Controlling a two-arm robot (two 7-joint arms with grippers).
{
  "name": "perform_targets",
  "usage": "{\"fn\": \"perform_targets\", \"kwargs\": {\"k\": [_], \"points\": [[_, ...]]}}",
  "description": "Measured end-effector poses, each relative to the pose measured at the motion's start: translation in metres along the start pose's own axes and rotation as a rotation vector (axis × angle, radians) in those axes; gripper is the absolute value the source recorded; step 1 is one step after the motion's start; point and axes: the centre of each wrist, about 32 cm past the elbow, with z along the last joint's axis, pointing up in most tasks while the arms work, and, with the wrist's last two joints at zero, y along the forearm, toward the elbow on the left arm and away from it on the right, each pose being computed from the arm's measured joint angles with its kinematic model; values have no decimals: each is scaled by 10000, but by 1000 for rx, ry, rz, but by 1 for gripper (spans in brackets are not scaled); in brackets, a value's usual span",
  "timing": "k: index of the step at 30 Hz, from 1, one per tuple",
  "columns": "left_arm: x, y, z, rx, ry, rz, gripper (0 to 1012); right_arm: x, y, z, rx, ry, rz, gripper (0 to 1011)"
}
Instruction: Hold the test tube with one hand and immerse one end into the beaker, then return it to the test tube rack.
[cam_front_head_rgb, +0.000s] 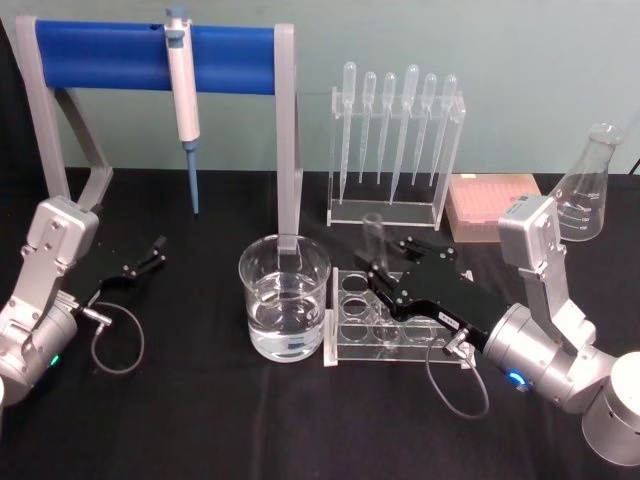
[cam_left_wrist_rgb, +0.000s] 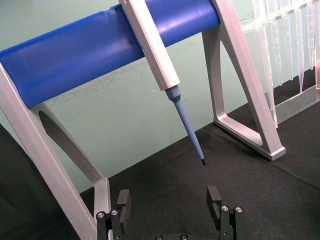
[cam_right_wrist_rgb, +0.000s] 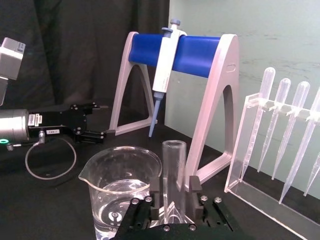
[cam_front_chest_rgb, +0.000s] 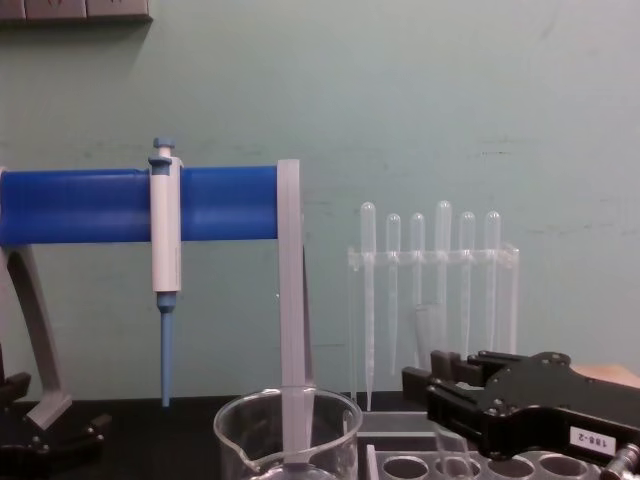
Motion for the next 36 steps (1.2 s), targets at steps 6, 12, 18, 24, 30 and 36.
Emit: {"fn": "perform_targets", "kwargs": {"k": [6,12,18,24,30,36], "points": [[0,0,0,0,0,0,1000,-62,-85,37,-7,-10,-21,541],[0,0,0,0,0,0,1000,-171,-237,91,-10,-15,-42,716],[0,0,0,0,0,0,1000,-312,-492,129,-14,-4,-89,900],[0,0,0,0,0,0,1000,-258,-773,54,-34,6,-212,1000],[0,0,0,0,0,0,1000,-83,-949,-92,-20,-1,-406,1002],[0,0,0,0,0,0,1000,42,-890,-200,-79,-54,-547,1002]]}}
